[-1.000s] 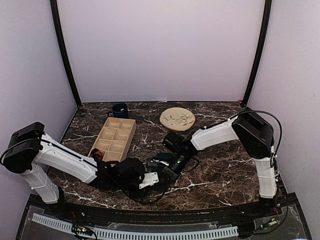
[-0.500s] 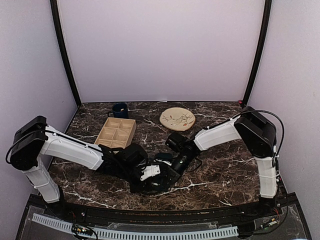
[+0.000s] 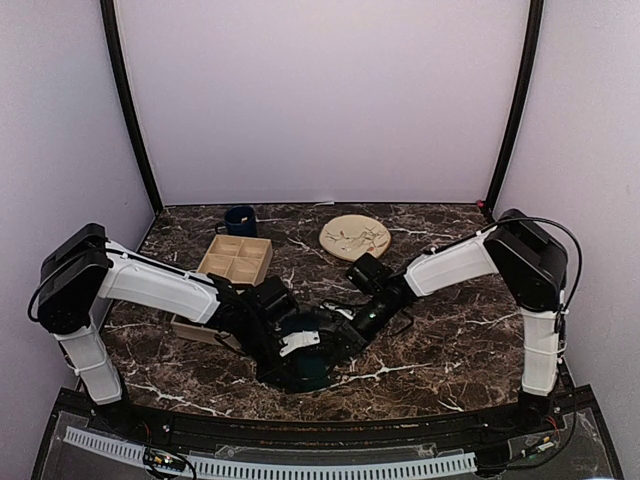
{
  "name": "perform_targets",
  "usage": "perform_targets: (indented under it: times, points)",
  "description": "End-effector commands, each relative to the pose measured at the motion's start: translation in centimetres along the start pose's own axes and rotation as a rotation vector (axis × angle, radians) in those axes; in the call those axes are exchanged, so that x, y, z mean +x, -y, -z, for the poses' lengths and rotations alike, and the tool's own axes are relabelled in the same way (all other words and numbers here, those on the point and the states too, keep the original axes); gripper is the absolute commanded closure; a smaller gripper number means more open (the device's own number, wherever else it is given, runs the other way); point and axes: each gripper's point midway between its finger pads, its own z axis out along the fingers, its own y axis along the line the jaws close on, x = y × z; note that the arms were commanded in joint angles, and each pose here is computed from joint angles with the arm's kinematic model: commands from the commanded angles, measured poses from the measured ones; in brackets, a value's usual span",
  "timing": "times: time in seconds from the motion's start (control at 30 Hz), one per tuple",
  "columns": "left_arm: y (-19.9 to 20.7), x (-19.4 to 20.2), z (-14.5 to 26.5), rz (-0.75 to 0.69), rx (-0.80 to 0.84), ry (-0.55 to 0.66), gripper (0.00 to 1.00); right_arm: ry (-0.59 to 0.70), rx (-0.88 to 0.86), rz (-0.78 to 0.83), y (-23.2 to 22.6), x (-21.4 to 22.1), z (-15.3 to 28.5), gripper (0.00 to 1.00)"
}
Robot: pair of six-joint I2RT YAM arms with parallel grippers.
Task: Roll the socks
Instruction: Roll the sock at the center of the board.
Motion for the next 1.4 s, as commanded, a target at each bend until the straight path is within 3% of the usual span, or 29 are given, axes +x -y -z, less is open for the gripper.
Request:
perform_targets:
  times: [0.0,0.4,0.7,1.07,1.37]
  points:
    - [0.9,0.3,0.6,0.082,0.115,-0.018,1.0,0.089,0.038,0.009,0.2,-1.2,1.5,0.74]
    - [0.5,-0.2,1.2,0.208,0.281,-0.006,1.0,0.283,0.28,0.041,1.9,-1.4,5.0,0.7]
    - [-0.2,-0.6,1.8,0.272,0.348,-0.017,1.0,0.414,0.465,0.174,0.2,-0.5,7.6,0.7]
    - [-1.0,0.1,1.2,0.344,0.402,-0.035,1.0,0.411,0.624,0.476,-4.8,0.7,6.3,0.68]
    - [-1.7,0.0,1.4,0.377,0.431,-0.025,1.0,0.288,0.684,0.689,-7.3,2.1,2.9,0.62]
